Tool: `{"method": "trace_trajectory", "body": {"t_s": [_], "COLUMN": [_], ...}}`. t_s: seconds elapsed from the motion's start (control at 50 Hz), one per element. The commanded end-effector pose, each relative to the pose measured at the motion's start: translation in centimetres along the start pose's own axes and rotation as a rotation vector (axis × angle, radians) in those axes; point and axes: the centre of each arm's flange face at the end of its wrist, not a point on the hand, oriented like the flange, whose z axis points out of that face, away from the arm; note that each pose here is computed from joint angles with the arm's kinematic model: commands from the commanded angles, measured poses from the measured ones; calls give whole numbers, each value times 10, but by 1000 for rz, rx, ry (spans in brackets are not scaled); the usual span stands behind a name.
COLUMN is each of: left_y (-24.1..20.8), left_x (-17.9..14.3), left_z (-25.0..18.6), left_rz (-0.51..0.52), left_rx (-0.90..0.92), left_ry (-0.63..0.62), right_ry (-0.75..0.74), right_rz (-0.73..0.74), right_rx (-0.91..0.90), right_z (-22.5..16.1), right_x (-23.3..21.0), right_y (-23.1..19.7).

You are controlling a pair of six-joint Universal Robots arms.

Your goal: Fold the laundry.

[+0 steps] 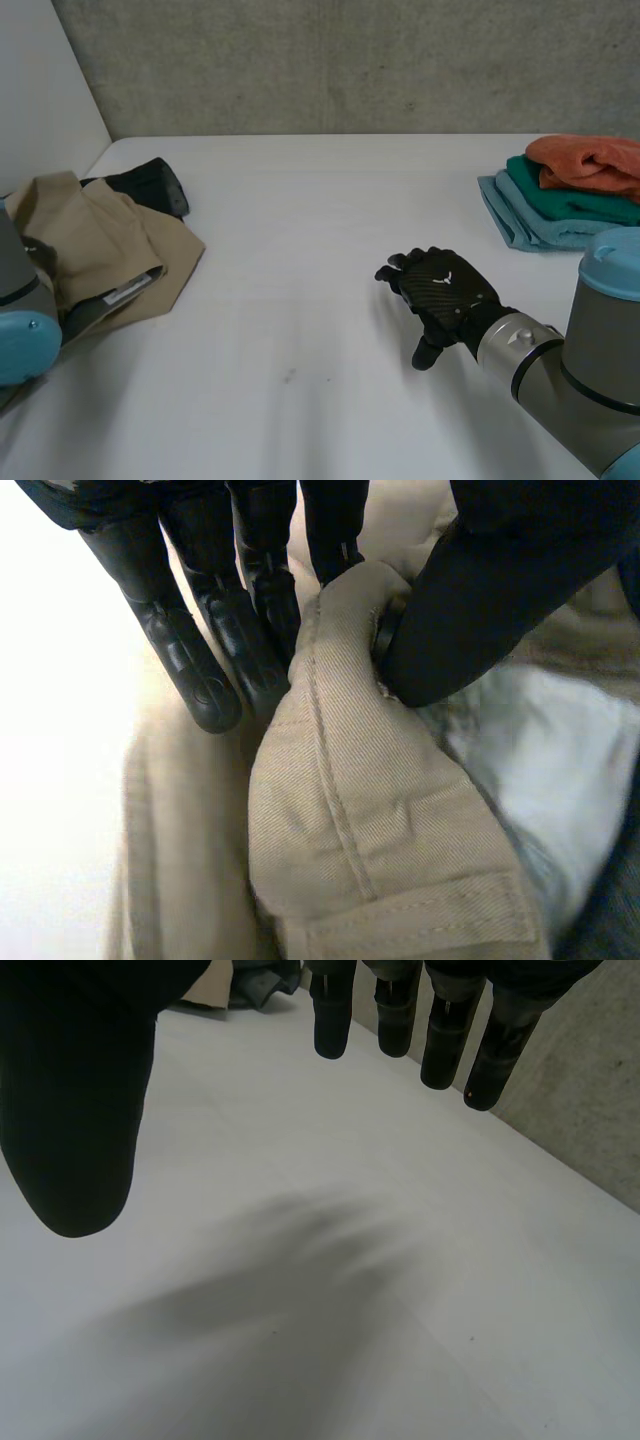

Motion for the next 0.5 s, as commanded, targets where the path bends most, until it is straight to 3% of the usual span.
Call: {"method": "trace_trajectory", "body": {"t_s": [0.02,0.14,0.24,0.38,0.5], "left_y": [-61,-105,-126,-123,-127], "left_x": [27,57,89,124,109], "left_z": [-48,-110,-174,-214,-229], "left_rz": [-33,-189,-351,-416,-430], "left_rx": [247,459,591,623,663], "left_ry": [50,164,350,528,544], "right_ry": [8,62,143,252,251], "right_rz": [-4,-2,-2,3,12], "right_rx": [15,43,65,67,71], "right_z": [0,-2,-3,-2,-1], "right_x": [2,16,35,55,57], "right_y": [-4,-10,-14,-15,-15]}}
